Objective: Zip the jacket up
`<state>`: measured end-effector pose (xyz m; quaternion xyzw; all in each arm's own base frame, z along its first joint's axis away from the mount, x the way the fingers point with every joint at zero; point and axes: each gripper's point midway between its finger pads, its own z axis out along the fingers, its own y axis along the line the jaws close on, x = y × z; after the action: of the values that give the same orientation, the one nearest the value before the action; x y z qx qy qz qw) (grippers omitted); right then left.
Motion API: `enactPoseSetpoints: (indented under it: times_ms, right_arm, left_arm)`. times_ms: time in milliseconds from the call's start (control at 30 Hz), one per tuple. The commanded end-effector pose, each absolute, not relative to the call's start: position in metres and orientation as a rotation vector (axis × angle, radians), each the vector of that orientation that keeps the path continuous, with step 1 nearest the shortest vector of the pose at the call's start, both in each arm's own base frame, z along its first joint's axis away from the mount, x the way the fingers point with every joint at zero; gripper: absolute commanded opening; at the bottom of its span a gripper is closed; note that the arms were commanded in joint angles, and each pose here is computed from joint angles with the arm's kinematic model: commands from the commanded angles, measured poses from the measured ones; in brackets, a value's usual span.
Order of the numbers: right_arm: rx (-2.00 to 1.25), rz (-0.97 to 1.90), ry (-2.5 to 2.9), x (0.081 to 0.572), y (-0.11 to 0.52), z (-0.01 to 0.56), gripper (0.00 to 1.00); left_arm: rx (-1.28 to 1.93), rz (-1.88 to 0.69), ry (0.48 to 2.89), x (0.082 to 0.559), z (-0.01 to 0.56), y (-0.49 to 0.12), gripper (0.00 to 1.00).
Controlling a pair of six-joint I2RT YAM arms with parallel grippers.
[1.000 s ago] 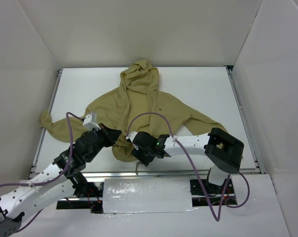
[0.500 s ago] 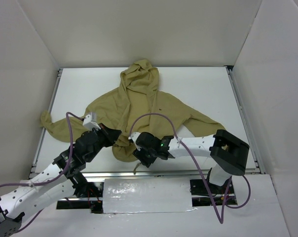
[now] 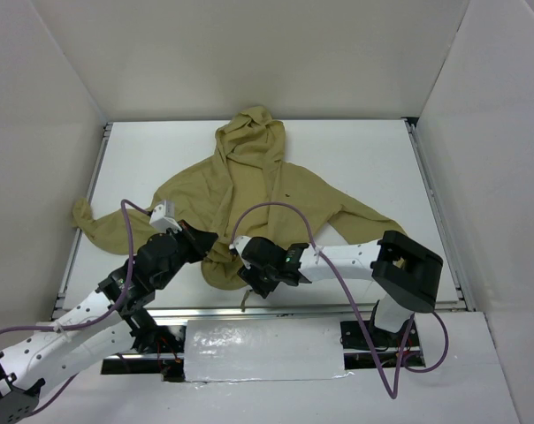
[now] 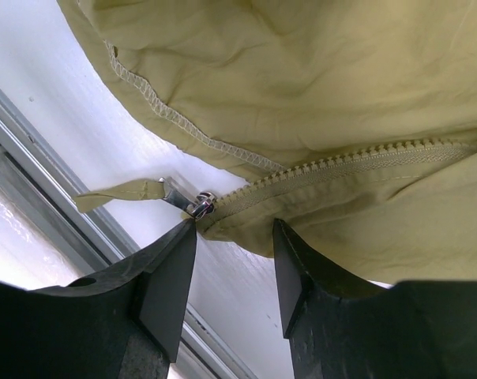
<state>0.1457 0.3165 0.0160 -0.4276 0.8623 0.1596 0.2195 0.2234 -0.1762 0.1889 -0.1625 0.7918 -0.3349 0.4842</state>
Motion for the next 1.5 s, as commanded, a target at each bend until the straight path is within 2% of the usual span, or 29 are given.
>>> enactPoseSetpoints:
  times_ms: [0,167,500,700,900,933,1000,1033,1200,1467]
  right_arm:
    - [-1.185,0.469,2.374,0.145,0.322,0.017,0.51]
    - [-1.184,0.532,2.329,0.145,0.333,0.032,0.43]
    - [-1.249,0.319,2.350,0.138,0.339,0.003,0.51]
    - [-1.236,0.247,2.353,0.138,0.340,-0.009,0.48]
    - [-1.151,0.160,2.362,0.147,0.336,-0.016,0.31]
    - [-1.148,0.156,2.365,0.147,0.336,-0.017,0.24]
    - [-1.136,0.133,2.378,0.148,0.334,-0.021,0.17]
    - [-1.129,0.123,2.380,0.148,0.333,-0.022,0.00]
    - [-1.034,0.146,2.386,0.150,0.333,-0.009,0.00]
    - [-0.684,0.439,2.352,0.148,0.346,0.055,0.00]
  left_arm:
    - [-0.402,-0.851,1.878,0.227,0.204,-0.178,0.00]
    - [-0.408,-0.847,1.872,0.228,0.205,-0.176,0.00]
    - [-0.497,-0.786,1.861,0.228,0.206,-0.157,0.00]
    - [-0.546,-0.739,1.873,0.229,0.203,-0.149,0.00]
    - [-0.581,-0.746,1.856,0.228,0.202,-0.144,0.00]
    - [-0.585,-0.745,1.855,0.227,0.202,-0.143,0.00]
    - [-0.592,-0.742,1.851,0.227,0.201,-0.141,0.00]
    - [-0.594,-0.741,1.850,0.227,0.201,-0.140,0.00]
    - [-0.566,-0.741,1.861,0.226,0.198,-0.143,0.00]
    - [-0.460,-0.813,1.846,0.226,0.201,-0.159,0.00]
